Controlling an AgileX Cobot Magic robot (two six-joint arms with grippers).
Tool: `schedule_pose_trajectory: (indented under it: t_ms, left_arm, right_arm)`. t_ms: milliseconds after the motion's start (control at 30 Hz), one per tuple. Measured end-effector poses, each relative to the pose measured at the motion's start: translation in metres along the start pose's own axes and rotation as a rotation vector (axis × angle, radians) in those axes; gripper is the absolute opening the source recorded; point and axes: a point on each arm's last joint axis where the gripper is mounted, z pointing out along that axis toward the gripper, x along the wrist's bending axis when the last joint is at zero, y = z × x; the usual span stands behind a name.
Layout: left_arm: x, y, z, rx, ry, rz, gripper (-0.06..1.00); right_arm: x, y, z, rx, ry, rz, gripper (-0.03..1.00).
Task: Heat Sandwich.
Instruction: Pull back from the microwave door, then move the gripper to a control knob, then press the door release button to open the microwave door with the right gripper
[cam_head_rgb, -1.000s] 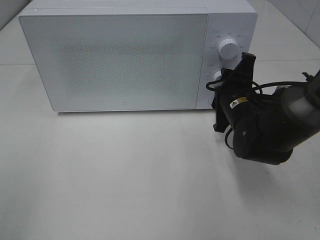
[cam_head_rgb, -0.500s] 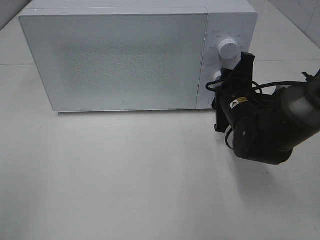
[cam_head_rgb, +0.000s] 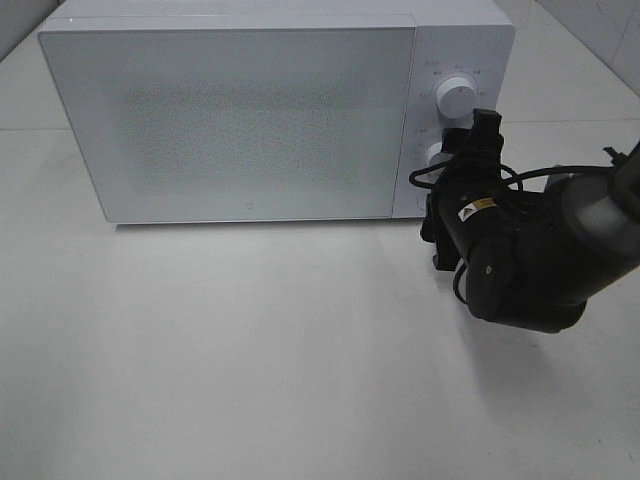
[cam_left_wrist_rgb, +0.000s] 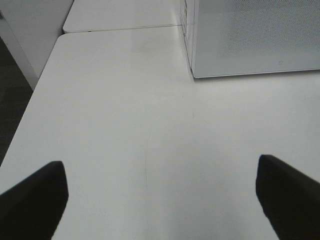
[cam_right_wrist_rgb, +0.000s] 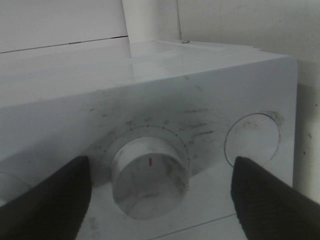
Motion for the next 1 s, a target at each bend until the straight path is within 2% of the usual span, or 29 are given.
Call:
schedule_pose_trajectory:
  t_ms: [233,400,533,833,1000]
  left_arm:
    - [0.0,0.0,0.0,0.0,0.0,0.0,0.95]
    - [0.0,0.0,0.0,0.0,0.0,0.0,0.95]
    - [0.0,0.0,0.0,0.0,0.0,0.0,0.95]
    - [0.0,0.0,0.0,0.0,0.0,0.0,0.95]
    - [0.0,0.0,0.0,0.0,0.0,0.0,0.95]
  right_arm:
    - [0.0,0.0,-0.001,0.015,0.005,-0.022,0.78]
    - [-0.001,-0.001,-0.006,0.065,0.017,-0.069,0.77]
    - [-0.006,0.008,-0.023,0.096,-0.02,-0.122,0.76]
    - [0.0,0.014,-0.046,0.162,-0.035,-0.199,0.76]
    - [0.007,0.014,-0.06,0.231,-0.102,-0.3,0.76]
